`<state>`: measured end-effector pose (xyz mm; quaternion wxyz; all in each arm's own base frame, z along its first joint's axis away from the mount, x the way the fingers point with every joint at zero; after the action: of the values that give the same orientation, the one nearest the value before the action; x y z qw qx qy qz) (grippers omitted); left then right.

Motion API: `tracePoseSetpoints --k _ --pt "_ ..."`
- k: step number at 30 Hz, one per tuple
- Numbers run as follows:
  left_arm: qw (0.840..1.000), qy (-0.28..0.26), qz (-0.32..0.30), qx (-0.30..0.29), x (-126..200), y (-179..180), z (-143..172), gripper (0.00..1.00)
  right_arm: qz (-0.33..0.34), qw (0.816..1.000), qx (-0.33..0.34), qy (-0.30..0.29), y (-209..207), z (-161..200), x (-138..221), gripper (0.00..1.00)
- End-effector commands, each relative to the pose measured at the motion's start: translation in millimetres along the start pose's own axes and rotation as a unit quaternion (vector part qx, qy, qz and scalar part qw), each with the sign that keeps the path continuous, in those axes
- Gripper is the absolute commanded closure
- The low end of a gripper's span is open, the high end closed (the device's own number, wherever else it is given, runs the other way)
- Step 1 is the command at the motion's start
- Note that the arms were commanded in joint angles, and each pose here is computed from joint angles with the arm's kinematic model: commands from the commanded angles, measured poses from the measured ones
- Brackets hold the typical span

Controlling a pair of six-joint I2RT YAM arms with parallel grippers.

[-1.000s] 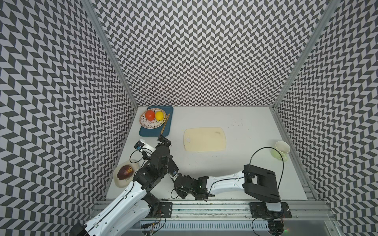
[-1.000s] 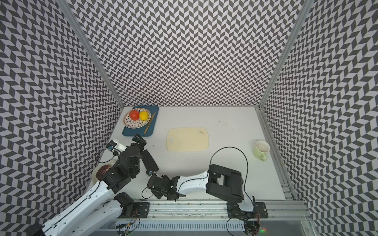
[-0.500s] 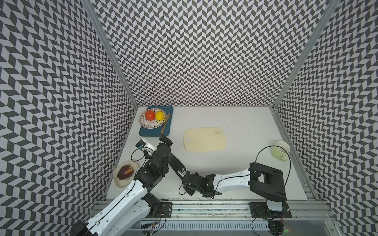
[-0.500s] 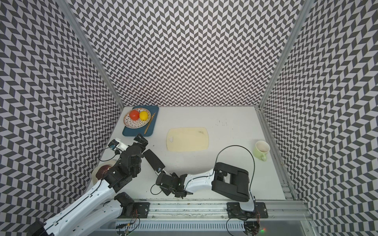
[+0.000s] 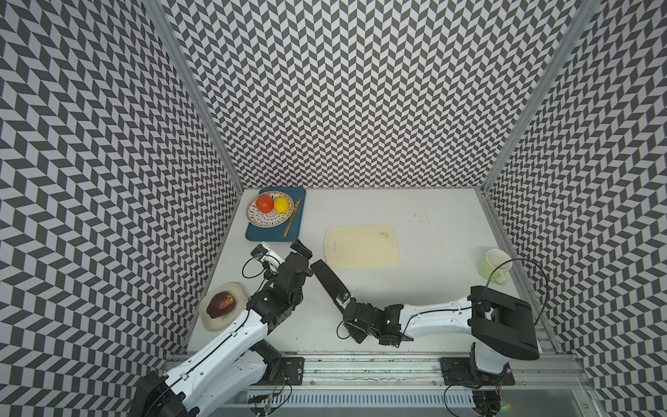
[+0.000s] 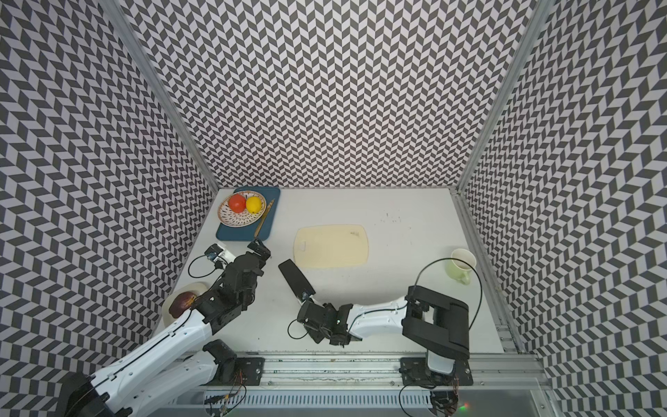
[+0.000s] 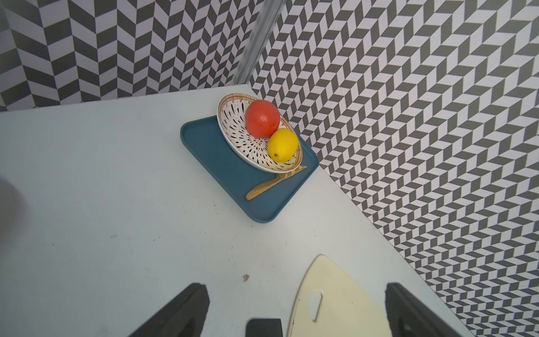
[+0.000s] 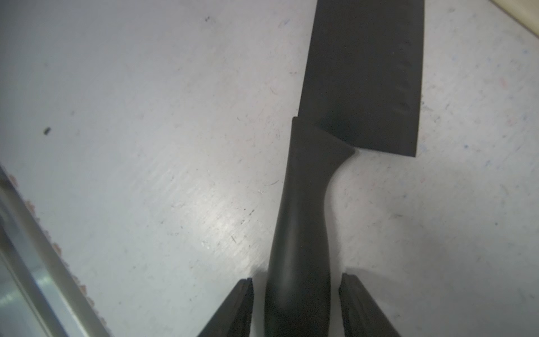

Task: Align the knife with the edge of the cutting board
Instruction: Move the knife to the center of the board, then pick up the knife at the center of the board.

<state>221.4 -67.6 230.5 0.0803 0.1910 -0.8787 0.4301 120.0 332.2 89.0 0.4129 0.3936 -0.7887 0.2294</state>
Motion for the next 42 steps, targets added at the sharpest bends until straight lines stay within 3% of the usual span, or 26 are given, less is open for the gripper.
tracePoseSetpoints --k 1,8,14,24,33,38,42 --pt "1.000 0.003 -0.001 0.007 -2.7 -0.4 -0.3 0.00 -0.010 0.999 0.001 0.032 -4.8 -7.0 3.5 0.43" --pt "0.997 -0.016 -0.066 0.036 -16.2 29.1 1.8 0.00 -0.060 0.995 -0.015 0.079 -14.5 -28.4 -1.6 0.43" --pt "0.993 -0.008 -0.094 0.070 -31.6 58.6 0.9 0.00 -0.044 0.993 0.002 0.106 -12.7 -48.1 -8.7 0.43" --pt "0.993 0.000 -0.101 0.063 -33.6 55.5 -0.4 0.00 -0.020 0.986 0.022 0.163 -13.3 -49.6 -21.7 0.47" --pt "0.994 0.001 -0.084 0.073 -28.3 52.7 -3.2 0.00 -0.024 0.979 0.042 0.198 -8.2 -57.9 -37.9 0.59" --pt "0.994 0.000 -0.082 0.068 -25.5 46.4 -6.4 0.00 -0.028 0.978 0.039 0.203 -10.6 -45.4 -29.5 0.70" --pt "0.995 -0.003 -0.070 0.075 -22.8 46.0 -6.5 0.00 -0.037 0.979 0.032 0.197 -12.6 -37.5 -14.7 0.70"
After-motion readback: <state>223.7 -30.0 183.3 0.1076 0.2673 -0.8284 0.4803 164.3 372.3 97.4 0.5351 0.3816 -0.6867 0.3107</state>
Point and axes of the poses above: each gripper's point midway between its finger pads, its own x axis back along the fingers, its own y axis along the line the jaws close on, z = x × y, the point moved 8 cm from there along x, back along the fingers, and after that the axes turned 11 degrees about x, right-handed, at the moved point
